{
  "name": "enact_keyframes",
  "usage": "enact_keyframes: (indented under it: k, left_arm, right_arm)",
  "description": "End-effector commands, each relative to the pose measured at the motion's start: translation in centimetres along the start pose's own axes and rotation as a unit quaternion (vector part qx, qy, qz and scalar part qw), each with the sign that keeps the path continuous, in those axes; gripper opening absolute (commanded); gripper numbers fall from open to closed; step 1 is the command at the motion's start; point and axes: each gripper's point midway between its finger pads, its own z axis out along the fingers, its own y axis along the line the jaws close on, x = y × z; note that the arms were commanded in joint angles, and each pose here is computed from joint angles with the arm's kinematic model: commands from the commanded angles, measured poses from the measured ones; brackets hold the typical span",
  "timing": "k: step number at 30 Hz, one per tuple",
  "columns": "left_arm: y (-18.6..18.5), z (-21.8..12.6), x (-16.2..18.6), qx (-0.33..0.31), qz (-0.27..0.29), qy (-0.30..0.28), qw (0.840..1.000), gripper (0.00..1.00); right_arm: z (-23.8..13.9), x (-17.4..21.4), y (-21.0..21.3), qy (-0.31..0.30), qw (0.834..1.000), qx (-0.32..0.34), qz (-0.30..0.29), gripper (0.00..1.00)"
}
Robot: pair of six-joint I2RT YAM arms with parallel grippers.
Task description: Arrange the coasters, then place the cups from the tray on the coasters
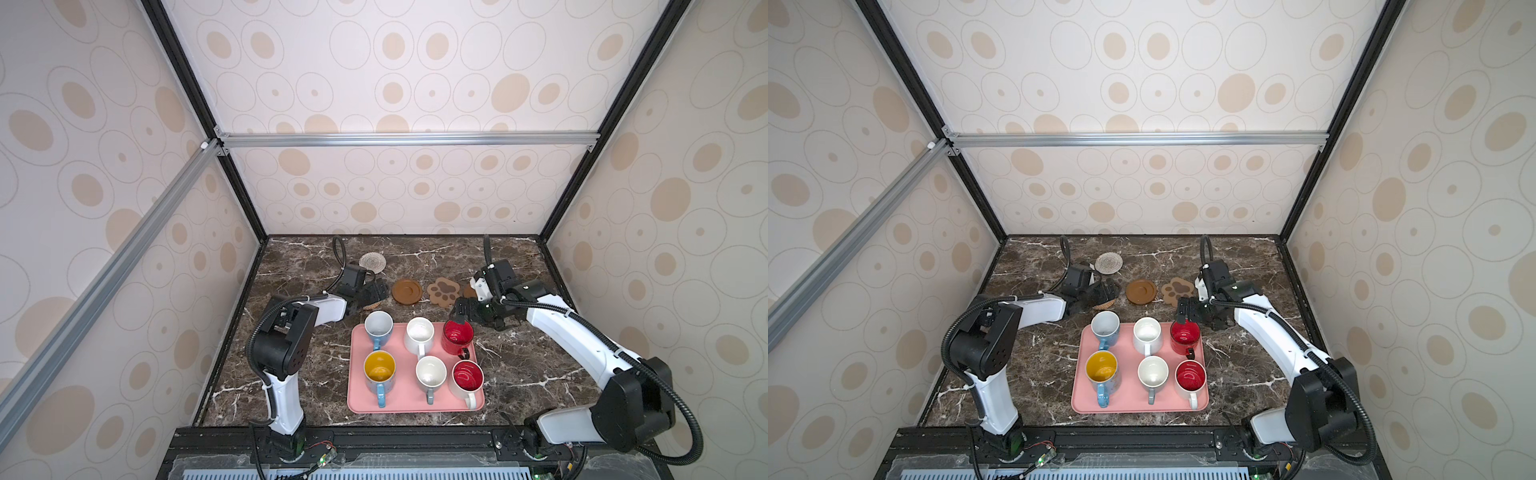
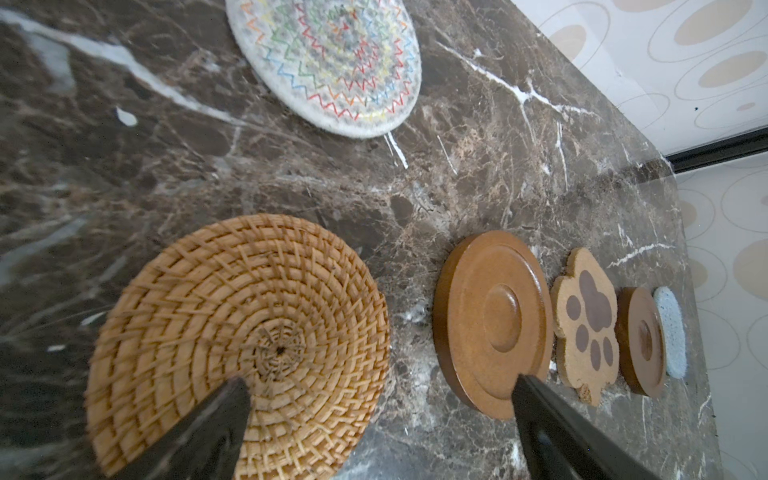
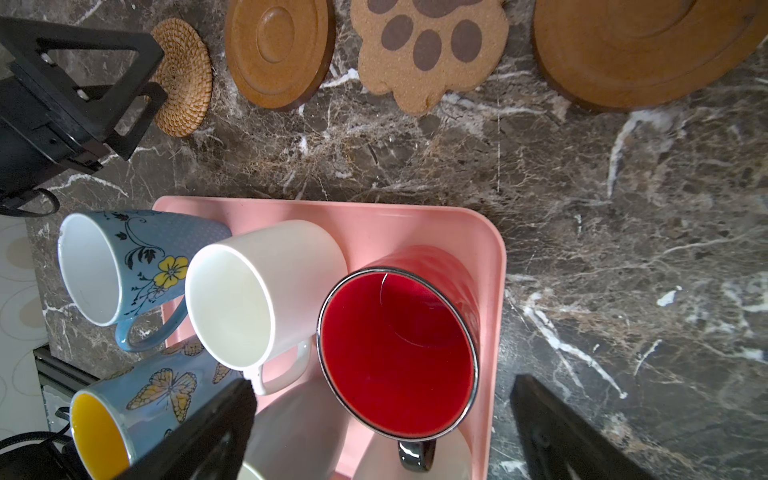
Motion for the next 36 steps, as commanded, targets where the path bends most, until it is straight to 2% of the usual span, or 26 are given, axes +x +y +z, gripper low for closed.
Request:
enact_keyframes:
  k: [1,10,15,22,27,32,36]
  left_arm:
    - [0.9,-0.2,1.6,-0.02,-0.016,0.025,0.999,1.0]
    - [-1.6,-0.6,-1.5,-0.005,0.006,-0.002,1.0,1.0]
    - [-4.8,-1.6,-5.2,0.01,0.034,-0.028,0.999,1.0]
    - [-9.3,-5.1,-10.4,0.04,0.056,-0.086,0.994,1.0]
    - [-11.5,-7.7,-13.7,0.031,0.064,-0.113,0.991,1.0]
    - [-13.9,-10.7,-17.6,0.028,0.077,-0.167,0.982,1.0]
    - [-16.5,-11.9,-18.7,0.088,0.103,-0.186,0.973,1.0]
  right_arm:
    - [-0.3,-0.3,0.3,-0.002,1.0,0.003,-0.006,1.0]
    - [-0.9,-0.5,0.3,-0.01,1.0,0.008,-0.009,1.0]
    - [-1.9,-1.2,0.5,-0.025,0.999,0.012,-0.024,1.0]
    - [-3.2,-3.7,2.2,-0.048,0.998,-0.002,-0.051,1.0]
    - [-2.5,-6.1,4.1,-0.051,0.996,-0.03,-0.06,1.0]
    - [-0.7,-8.9,6.4,-0.036,0.995,-0.067,-0.061,1.0]
    - [1.7,-10.9,7.9,-0.014,0.994,-0.093,-0.059,1.0]
